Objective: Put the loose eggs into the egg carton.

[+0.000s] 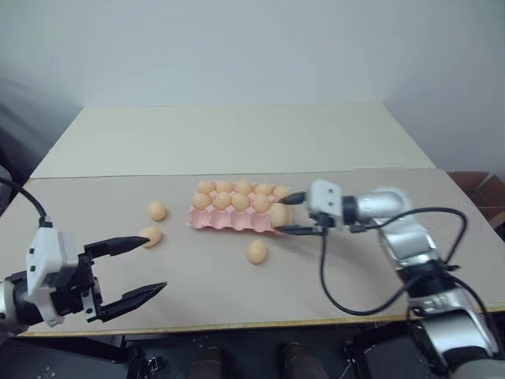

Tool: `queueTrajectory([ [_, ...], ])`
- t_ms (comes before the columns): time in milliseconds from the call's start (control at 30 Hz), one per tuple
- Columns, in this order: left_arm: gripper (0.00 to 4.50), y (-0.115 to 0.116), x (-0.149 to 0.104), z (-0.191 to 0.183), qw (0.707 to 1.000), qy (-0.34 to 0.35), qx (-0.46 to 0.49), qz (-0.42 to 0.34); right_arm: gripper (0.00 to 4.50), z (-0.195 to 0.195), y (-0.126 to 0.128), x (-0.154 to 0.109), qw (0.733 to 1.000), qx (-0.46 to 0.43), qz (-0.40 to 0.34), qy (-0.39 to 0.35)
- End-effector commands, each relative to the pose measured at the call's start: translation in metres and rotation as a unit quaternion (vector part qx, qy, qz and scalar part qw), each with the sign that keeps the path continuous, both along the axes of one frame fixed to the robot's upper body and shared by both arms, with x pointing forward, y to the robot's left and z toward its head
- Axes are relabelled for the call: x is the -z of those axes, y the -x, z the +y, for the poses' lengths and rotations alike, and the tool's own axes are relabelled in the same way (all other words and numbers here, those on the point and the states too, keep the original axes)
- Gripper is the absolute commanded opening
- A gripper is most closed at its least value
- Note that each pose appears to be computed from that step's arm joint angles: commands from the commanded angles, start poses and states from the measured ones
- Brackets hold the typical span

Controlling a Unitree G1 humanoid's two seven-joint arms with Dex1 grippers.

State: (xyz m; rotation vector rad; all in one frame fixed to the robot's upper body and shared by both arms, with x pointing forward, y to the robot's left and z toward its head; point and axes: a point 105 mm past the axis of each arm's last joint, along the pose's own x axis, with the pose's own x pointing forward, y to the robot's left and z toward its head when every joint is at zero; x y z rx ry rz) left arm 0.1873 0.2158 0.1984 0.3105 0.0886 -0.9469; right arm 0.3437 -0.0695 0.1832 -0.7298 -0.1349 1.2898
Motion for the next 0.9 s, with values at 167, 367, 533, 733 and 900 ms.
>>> queueTrajectory([
  [167, 4.50, 0.005, -0.002, -0.002, 1.000, -0.006, -0.009, -0.018, 2.68, 0.020, -0.015, -0.001, 1.000, -0.004, -0.028, 0.001],
  [367, 4.50, 0.006, -0.002, -0.001, 1.000, -0.008, -0.017, -0.017, 3.61, 0.023, -0.023, 0.014, 1.000, 0.000, -0.022, 0.018],
  [533, 4.50, 0.006, -0.002, 0.001, 1.000, -0.010, -0.020, -0.018, 4.48, 0.019, -0.025, 0.012, 0.999, 0.002, -0.033, 0.017],
  [733, 4.50, 0.004, -0.004, 0.001, 0.999, -0.014, -0.018, -0.023, 4.48, 0.007, -0.010, -0.006, 0.999, -0.015, -0.048, 0.002],
  [900, 4.50, 0.008, -0.003, 0.004, 0.999, -0.020, -0.017, -0.021, 4.48, -0.027, 0.025, -0.017, 0.998, -0.038, -0.036, 0.019],
])
